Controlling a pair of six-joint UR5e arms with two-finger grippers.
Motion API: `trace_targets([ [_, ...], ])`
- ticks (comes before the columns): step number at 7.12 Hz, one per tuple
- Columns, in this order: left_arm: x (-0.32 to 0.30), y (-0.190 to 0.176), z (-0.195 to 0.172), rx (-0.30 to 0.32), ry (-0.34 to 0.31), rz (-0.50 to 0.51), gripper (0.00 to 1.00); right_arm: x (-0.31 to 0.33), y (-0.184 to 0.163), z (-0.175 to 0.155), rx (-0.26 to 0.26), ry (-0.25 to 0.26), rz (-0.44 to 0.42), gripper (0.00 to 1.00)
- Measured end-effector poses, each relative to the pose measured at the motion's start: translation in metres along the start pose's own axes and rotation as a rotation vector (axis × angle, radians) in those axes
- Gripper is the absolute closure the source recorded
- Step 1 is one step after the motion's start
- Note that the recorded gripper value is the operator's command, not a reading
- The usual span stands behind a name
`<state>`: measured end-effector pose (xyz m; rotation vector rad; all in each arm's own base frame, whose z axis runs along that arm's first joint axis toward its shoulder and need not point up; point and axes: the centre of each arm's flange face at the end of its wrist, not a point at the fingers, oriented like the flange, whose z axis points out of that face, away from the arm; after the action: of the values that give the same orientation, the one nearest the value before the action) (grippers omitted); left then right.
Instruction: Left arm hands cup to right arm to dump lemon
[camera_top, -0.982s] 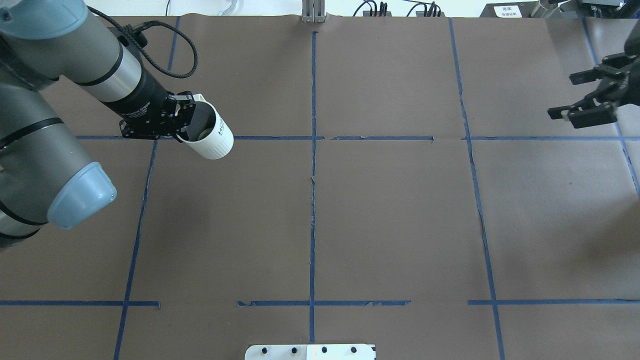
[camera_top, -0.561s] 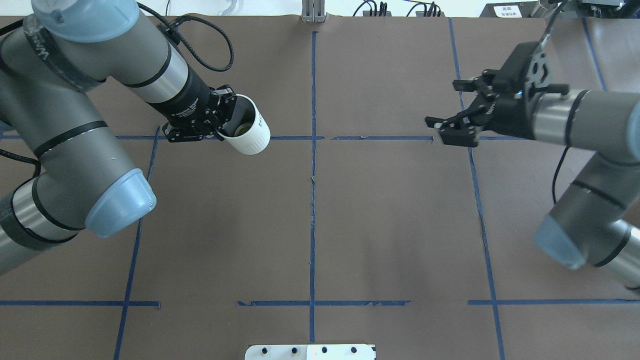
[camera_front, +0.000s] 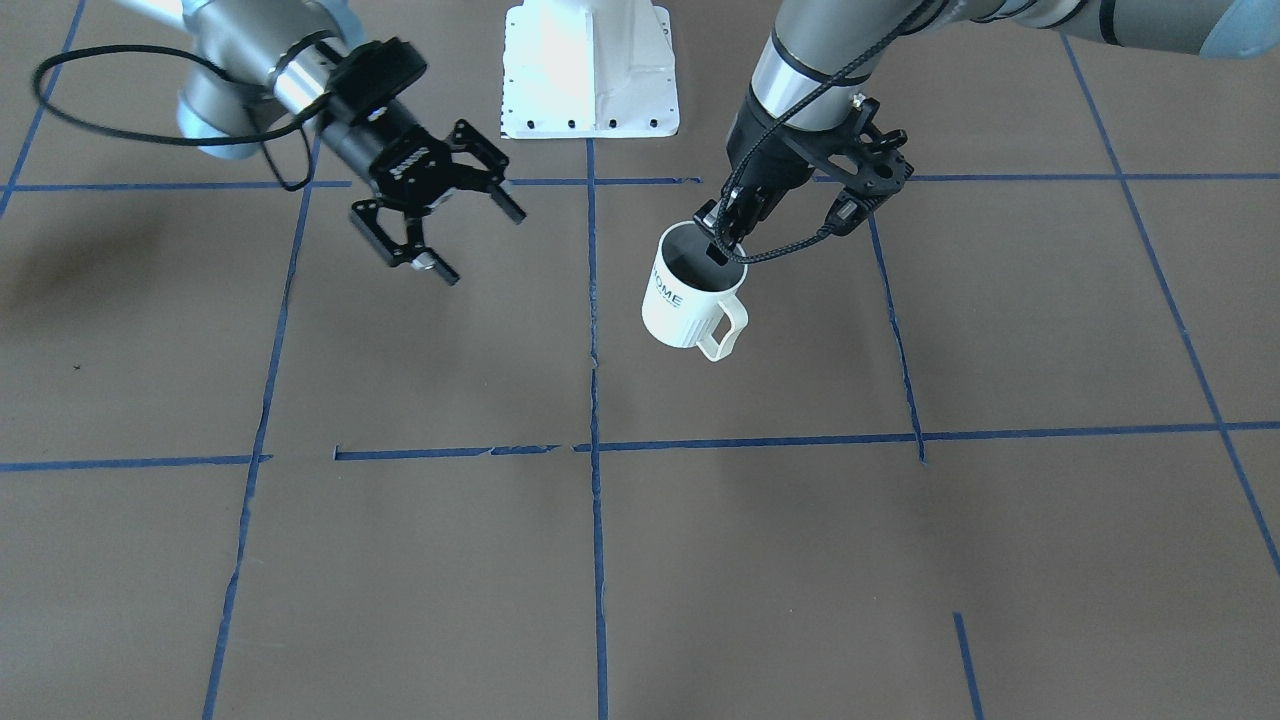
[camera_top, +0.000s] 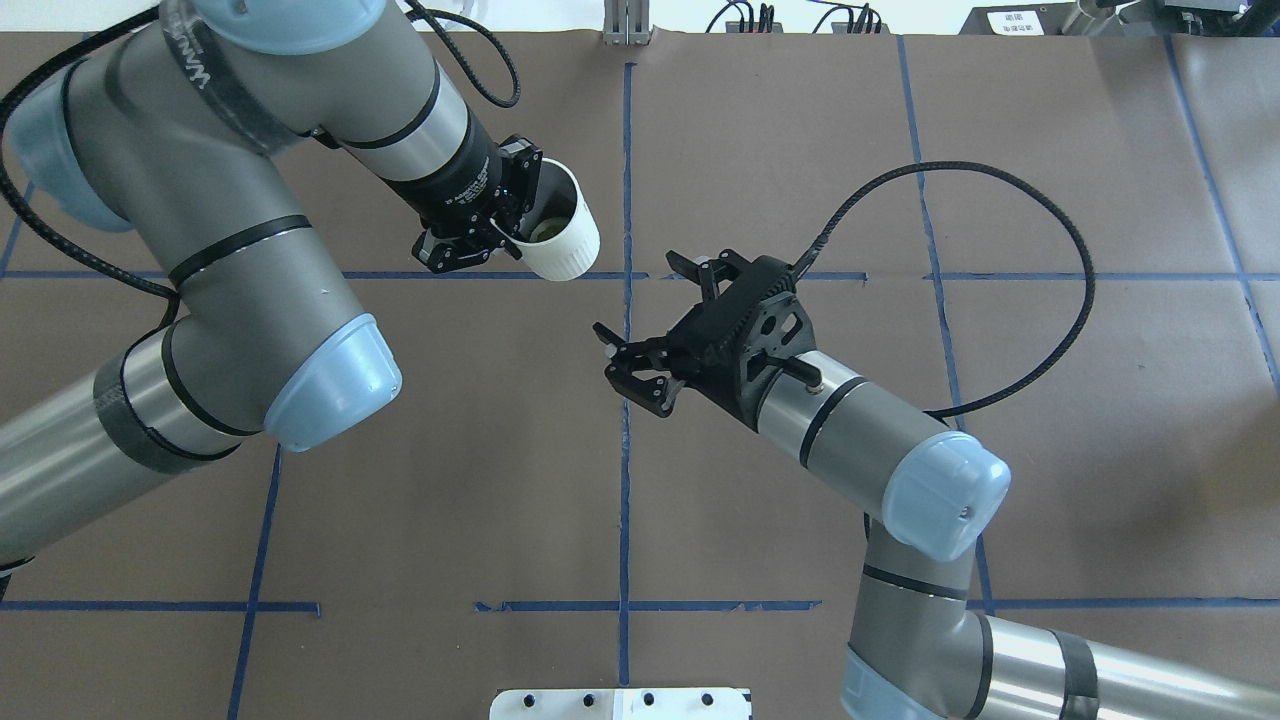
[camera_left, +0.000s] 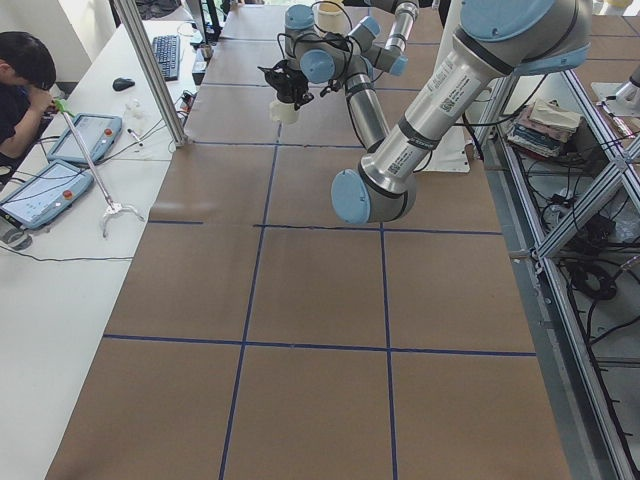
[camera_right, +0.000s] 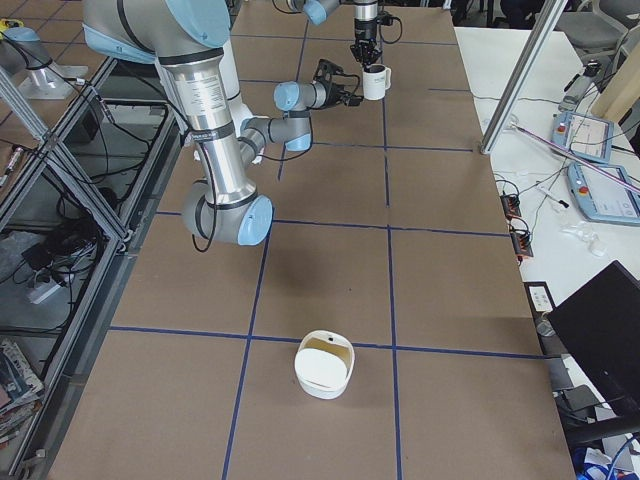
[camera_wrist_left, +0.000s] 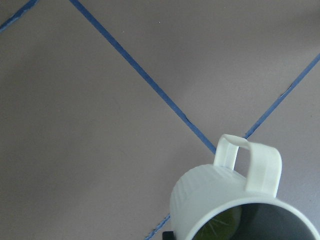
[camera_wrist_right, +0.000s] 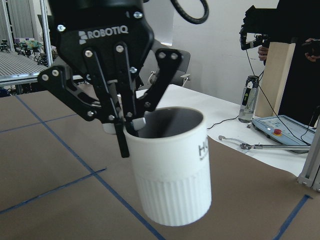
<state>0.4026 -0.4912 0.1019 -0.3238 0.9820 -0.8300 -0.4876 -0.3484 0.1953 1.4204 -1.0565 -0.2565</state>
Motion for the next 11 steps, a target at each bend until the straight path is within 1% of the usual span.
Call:
trace_targets([
  [4, 0.001, 0.025, -0.003, -0.035, 0.007, -0.004, 0.93, -0.014, -0.002, 0.005, 0.016, 0.019, -0.077, 0.02],
  [8, -0.007, 0.041, -0.008, -0.061, 0.010, 0.017, 0.93, -0.014, -0.005, 0.005, 0.022, 0.019, -0.081, 0.02],
  [11, -0.013, 0.046, -0.012, -0.070, 0.014, 0.026, 0.93, -0.014, -0.005, 0.005, 0.025, 0.020, -0.079, 0.02],
])
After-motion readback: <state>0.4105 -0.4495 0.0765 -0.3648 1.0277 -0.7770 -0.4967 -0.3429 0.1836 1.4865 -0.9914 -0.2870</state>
